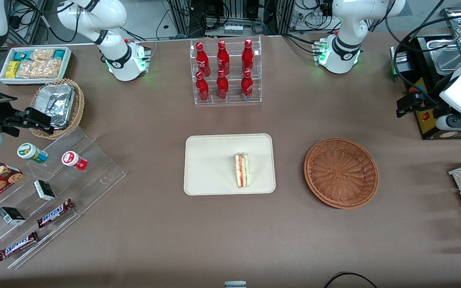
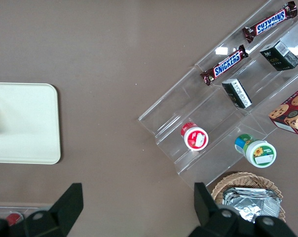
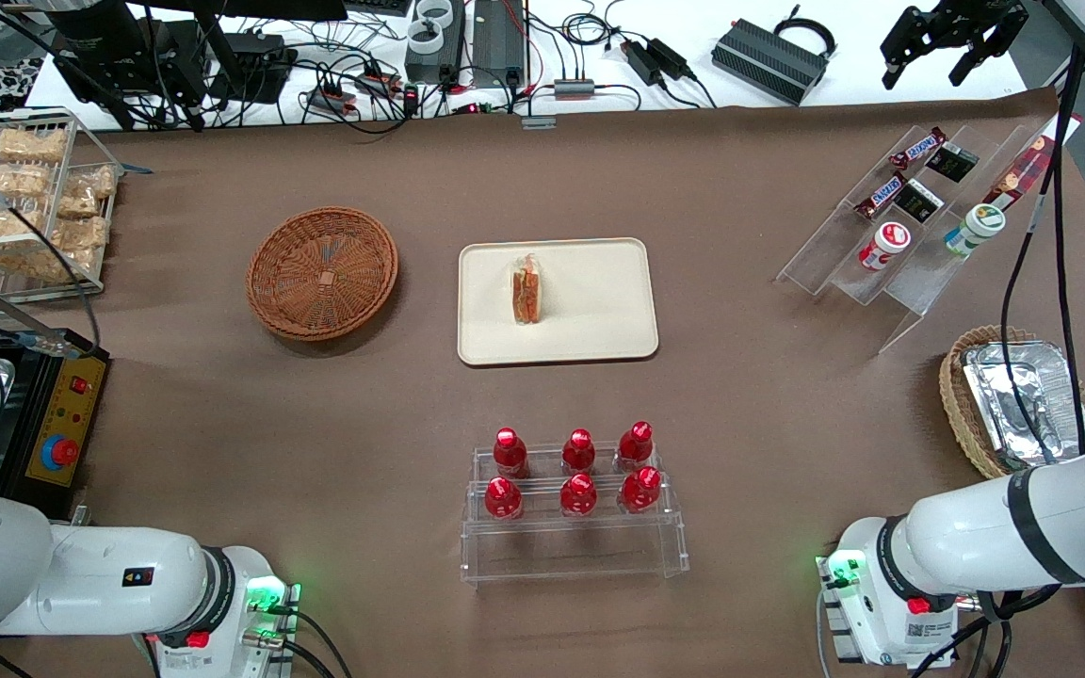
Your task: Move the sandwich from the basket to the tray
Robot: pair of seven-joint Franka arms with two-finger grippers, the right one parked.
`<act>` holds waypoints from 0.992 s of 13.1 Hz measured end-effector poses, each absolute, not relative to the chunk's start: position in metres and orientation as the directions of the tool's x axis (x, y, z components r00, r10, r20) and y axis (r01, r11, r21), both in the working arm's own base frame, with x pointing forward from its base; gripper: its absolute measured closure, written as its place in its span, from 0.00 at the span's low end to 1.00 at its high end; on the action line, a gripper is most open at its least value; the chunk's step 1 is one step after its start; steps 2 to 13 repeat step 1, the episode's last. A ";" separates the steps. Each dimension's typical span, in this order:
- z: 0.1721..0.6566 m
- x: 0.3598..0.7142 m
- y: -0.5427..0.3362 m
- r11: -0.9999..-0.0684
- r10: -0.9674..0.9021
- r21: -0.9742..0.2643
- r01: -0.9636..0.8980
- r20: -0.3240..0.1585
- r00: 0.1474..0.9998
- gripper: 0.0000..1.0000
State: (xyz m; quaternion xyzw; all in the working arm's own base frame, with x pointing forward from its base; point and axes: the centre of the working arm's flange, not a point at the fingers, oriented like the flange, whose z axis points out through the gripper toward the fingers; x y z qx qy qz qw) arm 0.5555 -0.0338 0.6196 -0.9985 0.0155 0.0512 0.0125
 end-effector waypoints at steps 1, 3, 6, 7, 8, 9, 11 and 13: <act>0.619 0.556 -0.031 -0.999 -0.025 -0.031 -0.028 -0.104 0.994 0.00; 0.619 0.556 -0.031 -0.999 -0.025 -0.031 -0.028 -0.104 0.994 0.00; 0.619 0.556 -0.031 -0.999 -0.025 -0.031 -0.028 -0.104 0.994 0.00; 0.619 0.556 -0.031 -0.999 -0.025 -0.031 -0.028 -0.104 0.994 0.00; 0.619 0.556 -0.031 -0.999 -0.025 -0.031 -0.028 -0.104 0.994 0.00; 0.619 0.556 -0.031 -0.999 -0.025 -0.031 -0.028 -0.104 0.994 0.00; 0.619 0.556 -0.031 -0.999 -0.025 -0.031 -0.028 -0.104 0.994 0.00; 0.619 0.556 -0.031 -0.999 -0.025 -0.031 -0.028 -0.104 0.994 0.00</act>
